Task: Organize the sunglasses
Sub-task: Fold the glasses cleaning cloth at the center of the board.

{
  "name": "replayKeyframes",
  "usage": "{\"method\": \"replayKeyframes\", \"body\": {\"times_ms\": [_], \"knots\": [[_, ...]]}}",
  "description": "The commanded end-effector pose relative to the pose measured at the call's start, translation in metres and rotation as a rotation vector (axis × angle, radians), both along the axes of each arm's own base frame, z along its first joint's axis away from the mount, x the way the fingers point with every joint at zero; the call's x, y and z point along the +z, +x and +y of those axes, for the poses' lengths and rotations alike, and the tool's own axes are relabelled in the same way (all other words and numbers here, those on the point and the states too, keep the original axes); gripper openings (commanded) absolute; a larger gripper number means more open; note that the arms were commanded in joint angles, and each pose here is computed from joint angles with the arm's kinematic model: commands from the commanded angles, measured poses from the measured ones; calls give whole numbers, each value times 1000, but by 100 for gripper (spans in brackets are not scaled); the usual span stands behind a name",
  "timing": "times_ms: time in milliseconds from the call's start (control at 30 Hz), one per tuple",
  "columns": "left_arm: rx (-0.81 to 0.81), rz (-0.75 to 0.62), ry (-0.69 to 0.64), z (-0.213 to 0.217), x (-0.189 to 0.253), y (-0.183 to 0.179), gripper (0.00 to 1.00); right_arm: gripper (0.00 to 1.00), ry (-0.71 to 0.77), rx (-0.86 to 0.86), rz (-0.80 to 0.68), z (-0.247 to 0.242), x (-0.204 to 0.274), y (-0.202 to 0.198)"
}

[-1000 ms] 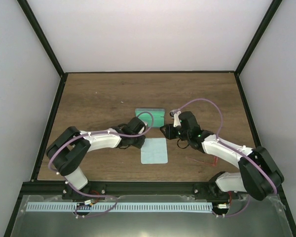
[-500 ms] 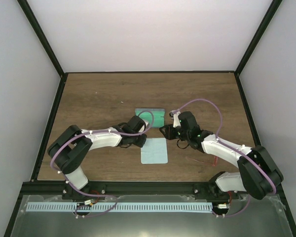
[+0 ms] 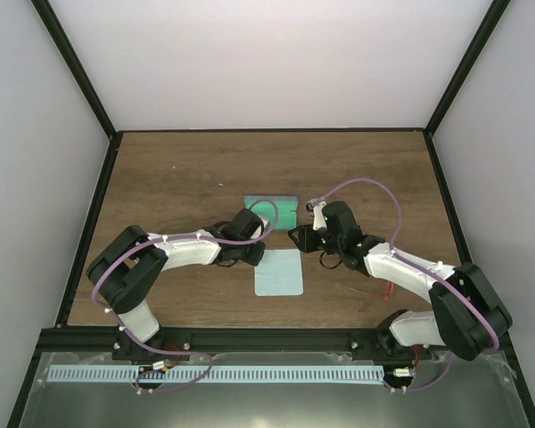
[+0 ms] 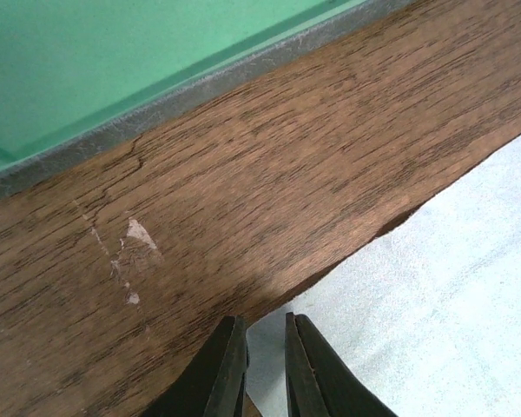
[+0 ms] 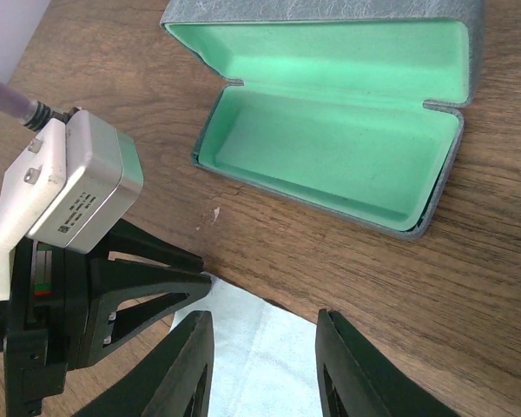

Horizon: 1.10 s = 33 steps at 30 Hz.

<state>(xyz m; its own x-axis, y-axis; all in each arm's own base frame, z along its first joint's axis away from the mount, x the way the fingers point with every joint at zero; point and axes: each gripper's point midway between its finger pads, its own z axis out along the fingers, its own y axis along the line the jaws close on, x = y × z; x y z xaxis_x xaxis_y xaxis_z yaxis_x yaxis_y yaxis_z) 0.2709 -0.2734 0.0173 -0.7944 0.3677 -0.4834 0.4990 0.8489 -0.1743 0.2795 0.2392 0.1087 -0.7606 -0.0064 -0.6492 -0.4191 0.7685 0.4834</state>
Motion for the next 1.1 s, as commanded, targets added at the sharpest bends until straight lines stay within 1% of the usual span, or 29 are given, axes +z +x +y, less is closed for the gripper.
{"method": "replayKeyframes", "body": {"times_ms": [0,67,133,167,267,467,600,967,1067], "knots": [[9,19,16,3,-5,-1,17,34,14,17,-33,7,14,5],[14,17,19,4,-5,0,18,34,13,16,-33,7,14,5],[25,10,31,6,-5,1,29,35,13,18,-34,7,14,4],[31,6,39,8,-5,2,32,35,13,19,-34,7,14,4],[45,-3,50,11,-4,4,36,35,14,20,-33,7,14,4],[43,6,56,13,-6,1,34,35,13,21,-31,7,13,4],[37,14,56,13,-7,-1,27,35,12,19,-31,7,13,4],[12,40,57,11,-11,-7,27,35,15,22,-32,8,14,4],[3,47,56,10,-12,-10,23,35,15,21,-33,7,14,4]]}}
